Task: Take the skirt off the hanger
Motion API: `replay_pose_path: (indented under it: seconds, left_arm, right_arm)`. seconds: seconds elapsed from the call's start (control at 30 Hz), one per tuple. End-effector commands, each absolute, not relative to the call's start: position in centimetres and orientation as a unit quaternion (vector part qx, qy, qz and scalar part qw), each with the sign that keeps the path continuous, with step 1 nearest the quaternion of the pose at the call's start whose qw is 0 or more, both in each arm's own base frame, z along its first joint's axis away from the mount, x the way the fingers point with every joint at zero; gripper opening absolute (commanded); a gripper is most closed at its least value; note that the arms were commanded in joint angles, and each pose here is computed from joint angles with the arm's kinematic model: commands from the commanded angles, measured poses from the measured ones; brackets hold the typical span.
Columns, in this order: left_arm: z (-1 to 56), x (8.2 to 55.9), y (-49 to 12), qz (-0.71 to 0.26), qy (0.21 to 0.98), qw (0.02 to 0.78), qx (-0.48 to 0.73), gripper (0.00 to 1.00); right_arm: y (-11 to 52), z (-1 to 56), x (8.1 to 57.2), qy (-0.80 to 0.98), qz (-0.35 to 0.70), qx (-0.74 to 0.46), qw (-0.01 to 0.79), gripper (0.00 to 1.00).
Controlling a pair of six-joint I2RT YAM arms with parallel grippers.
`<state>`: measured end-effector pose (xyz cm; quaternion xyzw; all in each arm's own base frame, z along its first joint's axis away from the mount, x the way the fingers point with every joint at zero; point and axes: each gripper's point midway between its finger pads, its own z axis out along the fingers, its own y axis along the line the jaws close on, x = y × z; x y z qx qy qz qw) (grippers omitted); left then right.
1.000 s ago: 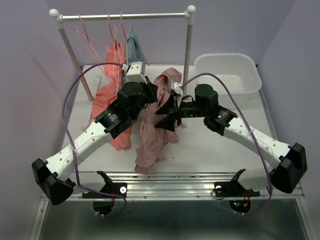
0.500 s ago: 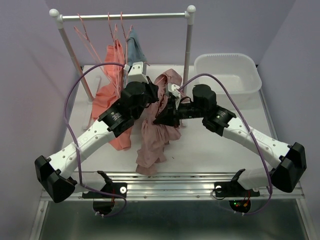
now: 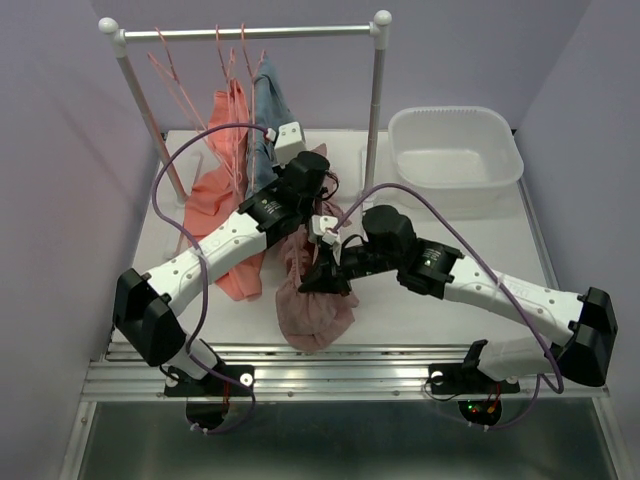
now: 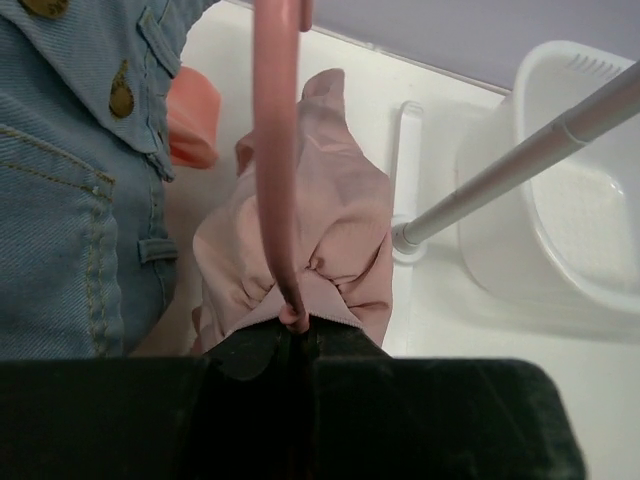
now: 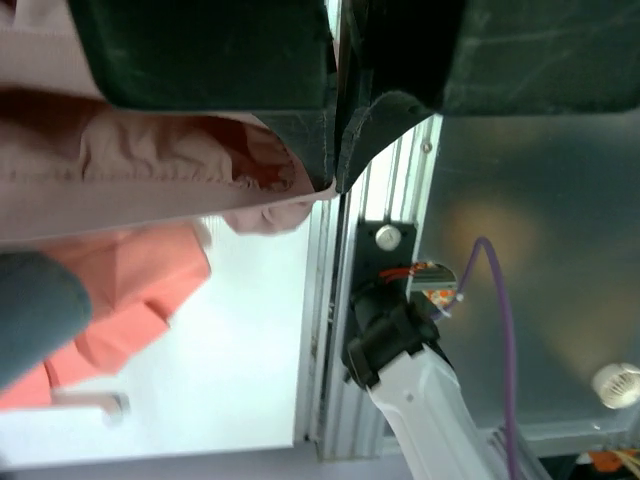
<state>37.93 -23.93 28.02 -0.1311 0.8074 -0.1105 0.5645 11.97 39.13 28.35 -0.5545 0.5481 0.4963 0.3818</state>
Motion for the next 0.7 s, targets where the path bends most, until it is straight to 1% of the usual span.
replay_pose_path:
  seconds: [0.0,0.03,0.2,0.3,0.37,0.47,0.57,0.67]
  left_arm:
    - [35.6,39.0,-22.2,-0.161,0.735,0.623,-0.213,0.0]
    - [35.8,39.0,-22.1,-0.163,0.733,0.625,-0.213,0.0]
    - [37.5,38.3,-21.3,-0.177,0.723,0.634,-0.211,0.0]
    - [37.9,37.7,-21.5,-0.197,0.724,0.629,-0.201,0.0]
    - [38.1,37.4,-21.8,-0.209,0.724,0.628,-0.193,0.0]
    - [38.7,37.0,-21.2,-0.207,0.72,0.632,-0.196,0.0]
    - [38.9,36.4,-21.8,-0.222,0.726,0.629,-0.167,0.0]
    - [37.9,35.6,-22.7,-0.235,0.741,0.616,-0.13,0.0]
  right_arm:
    - [37.7,27.2,10.4,0.577,0.508,-0.519,0.374,0.01]
    - [37.3,27.2,10.4,0.578,0.507,-0.513,0.381,0.01]
    - [35.5,23.2,11.7,0.649,0.468,-0.464,0.38,0.01]
    - [35.2,21.7,13.9,0.682,0.435,-0.42,0.411,0.01]
    - [35.1,19.7,15.1,0.709,0.407,-0.404,0.41,0.01]
    - [34.2,17.8,17.2,0.744,0.362,-0.362,0.429,0.01]
    - [33.6,18.0,18.9,0.763,0.335,-0.318,0.452,0.01]
    - [32.4,19.5,22.0,0.78,0.307,-0.237,0.49,0.01]
